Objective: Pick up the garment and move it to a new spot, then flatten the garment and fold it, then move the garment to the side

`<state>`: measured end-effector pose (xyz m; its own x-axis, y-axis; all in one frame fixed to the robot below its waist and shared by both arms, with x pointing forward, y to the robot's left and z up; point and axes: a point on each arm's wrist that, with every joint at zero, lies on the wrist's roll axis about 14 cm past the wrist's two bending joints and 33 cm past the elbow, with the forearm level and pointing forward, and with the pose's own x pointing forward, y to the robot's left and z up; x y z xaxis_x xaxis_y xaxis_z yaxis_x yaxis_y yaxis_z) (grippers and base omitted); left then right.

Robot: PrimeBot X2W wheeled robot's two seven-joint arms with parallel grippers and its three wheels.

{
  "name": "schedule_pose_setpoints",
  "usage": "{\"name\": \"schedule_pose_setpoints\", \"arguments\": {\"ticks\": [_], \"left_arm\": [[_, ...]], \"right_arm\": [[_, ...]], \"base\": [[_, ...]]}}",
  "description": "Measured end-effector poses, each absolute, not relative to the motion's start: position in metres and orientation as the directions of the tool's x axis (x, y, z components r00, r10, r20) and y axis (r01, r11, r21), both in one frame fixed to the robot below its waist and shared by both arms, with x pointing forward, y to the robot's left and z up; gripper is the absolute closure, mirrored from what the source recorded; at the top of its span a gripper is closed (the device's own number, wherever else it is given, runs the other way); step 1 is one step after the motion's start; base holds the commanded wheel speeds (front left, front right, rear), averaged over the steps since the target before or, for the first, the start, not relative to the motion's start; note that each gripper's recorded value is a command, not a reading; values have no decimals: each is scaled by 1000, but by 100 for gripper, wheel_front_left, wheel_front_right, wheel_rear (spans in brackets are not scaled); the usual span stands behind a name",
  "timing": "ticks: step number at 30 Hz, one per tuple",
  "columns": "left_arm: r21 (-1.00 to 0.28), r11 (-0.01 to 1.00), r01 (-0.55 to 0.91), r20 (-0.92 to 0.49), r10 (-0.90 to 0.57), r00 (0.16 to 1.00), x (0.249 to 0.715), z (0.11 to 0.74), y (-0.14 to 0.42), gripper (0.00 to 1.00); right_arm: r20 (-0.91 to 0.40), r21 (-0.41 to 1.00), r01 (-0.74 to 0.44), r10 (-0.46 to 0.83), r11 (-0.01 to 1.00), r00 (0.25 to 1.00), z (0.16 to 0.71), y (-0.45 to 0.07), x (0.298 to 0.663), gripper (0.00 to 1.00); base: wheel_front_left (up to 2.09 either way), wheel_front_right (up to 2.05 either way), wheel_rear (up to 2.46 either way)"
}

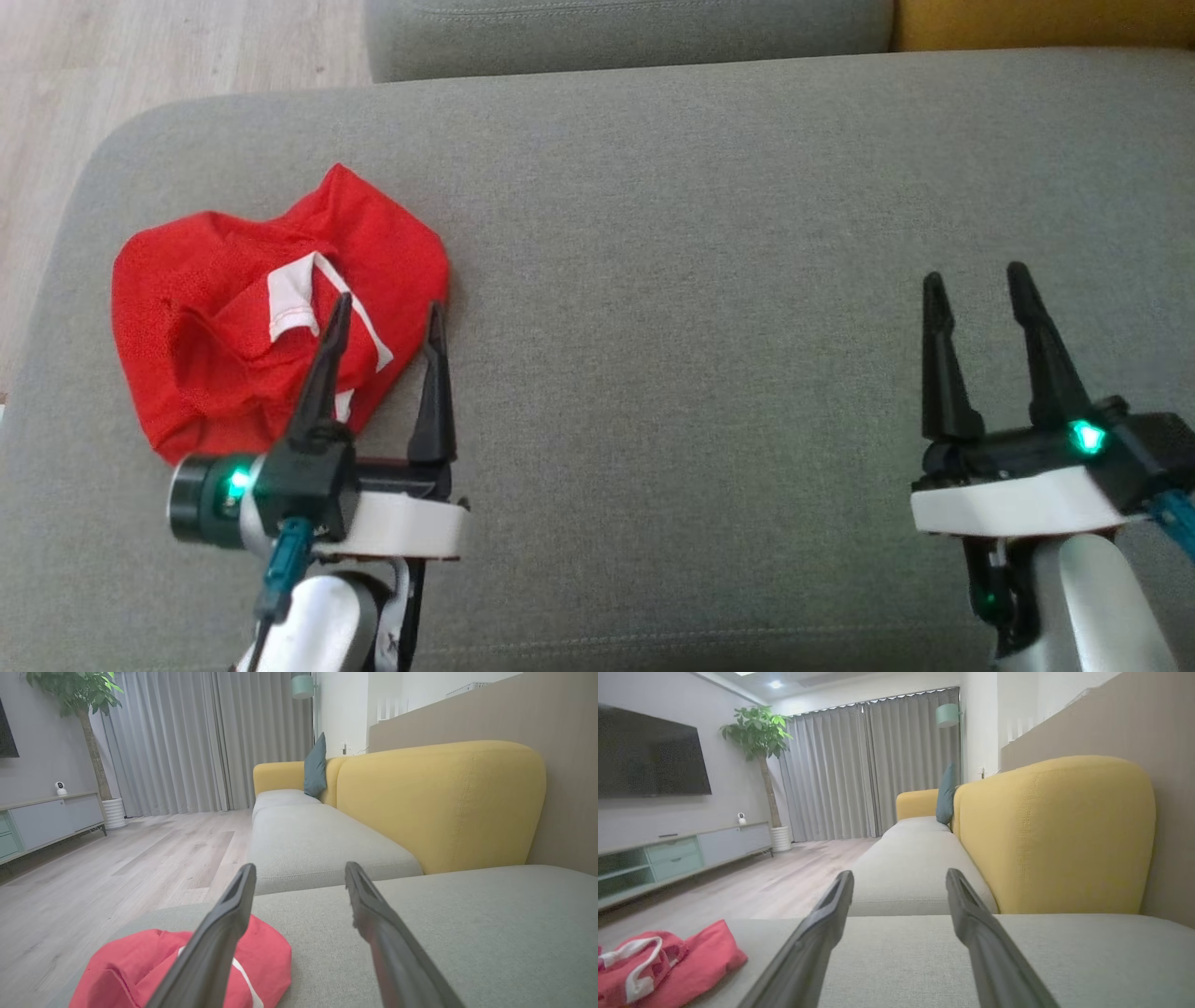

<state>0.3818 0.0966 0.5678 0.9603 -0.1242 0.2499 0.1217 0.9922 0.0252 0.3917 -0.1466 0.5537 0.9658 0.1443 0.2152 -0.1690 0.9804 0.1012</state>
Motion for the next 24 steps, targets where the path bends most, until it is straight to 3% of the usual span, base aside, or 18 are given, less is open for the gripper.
{"name": "schedule_pose_setpoints", "arguments": {"ticks": [8,24], "left_arm": [[-32,995,90,283,-77,956,383,577,107,0],[-75,990,117,202,-100,974,381,548,113,0]], "right_arm": [[205,228,-157,110,961,972,545,-151,391,0],[137,265,-144,111,953,984,522,-149,387,0]], "base": [[0,0,0],[0,0,0]]}}
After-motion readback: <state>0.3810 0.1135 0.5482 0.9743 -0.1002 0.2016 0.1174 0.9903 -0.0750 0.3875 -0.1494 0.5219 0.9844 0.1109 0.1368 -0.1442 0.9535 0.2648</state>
